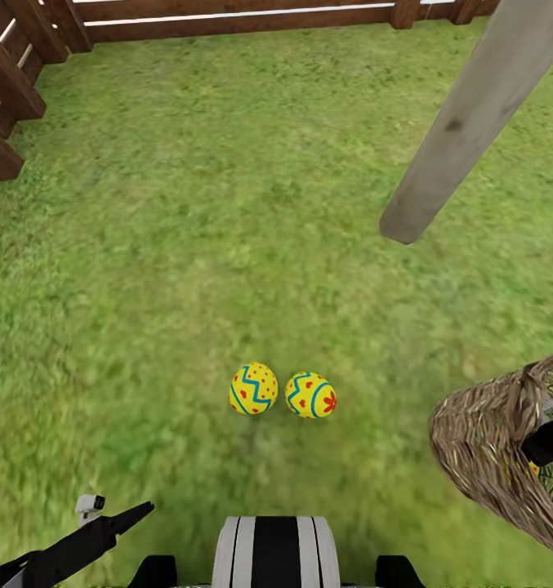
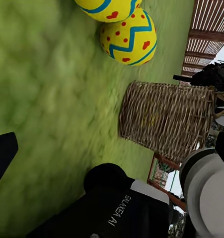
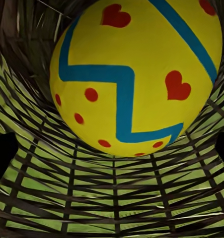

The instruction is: Take the three Easter eggs out of the wicker basket on the lawn in the garden, then place them on the lawn next to a single tree (choose any tree) so that all three eggs are next to the same tree and none are left in the basket.

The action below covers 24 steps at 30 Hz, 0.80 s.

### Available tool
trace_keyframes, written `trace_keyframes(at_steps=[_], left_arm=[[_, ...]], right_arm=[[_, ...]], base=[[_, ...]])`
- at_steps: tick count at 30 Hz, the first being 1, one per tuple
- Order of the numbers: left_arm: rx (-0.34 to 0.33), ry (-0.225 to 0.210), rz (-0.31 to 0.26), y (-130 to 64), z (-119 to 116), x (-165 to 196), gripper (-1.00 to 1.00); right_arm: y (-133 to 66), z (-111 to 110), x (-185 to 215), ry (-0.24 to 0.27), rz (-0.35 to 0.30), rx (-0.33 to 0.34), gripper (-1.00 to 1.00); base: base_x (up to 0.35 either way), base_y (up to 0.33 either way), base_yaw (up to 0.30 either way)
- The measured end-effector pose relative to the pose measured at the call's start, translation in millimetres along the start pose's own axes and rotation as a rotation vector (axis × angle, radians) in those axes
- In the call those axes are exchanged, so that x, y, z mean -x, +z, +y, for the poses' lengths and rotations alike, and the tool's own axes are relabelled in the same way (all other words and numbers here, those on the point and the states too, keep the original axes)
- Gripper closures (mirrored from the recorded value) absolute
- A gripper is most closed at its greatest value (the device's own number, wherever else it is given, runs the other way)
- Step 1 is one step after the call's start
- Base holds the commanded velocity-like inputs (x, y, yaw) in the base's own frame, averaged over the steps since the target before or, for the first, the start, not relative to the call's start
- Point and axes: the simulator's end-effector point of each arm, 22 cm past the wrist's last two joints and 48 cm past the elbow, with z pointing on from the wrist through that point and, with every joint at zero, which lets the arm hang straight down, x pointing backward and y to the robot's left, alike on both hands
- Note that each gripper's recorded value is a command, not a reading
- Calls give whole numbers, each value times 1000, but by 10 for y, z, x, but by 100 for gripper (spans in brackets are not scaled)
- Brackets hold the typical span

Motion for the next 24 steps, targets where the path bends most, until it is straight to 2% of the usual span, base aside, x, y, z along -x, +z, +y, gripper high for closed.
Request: trace_keyframes(at_steps=[8, 17, 21, 24], left_arm=[[-34, 56, 24, 127, -74, -54, -100], [-156, 122, 61, 387, -396, -55, -100], [-215, 134, 81, 471, -526, -132, -100], [-246, 127, 91, 504, -590, -208, -100]], right_arm=[[9, 24, 17, -4, -1, 3, -100], [27, 86, 61, -12, -4, 12, -100], [122, 155, 73, -20, 8, 22, -100], [188, 188, 75, -24, 17, 25, -100]], base=[[0, 0, 0], [0, 0, 0], [0, 0, 0], [0, 0, 0]])
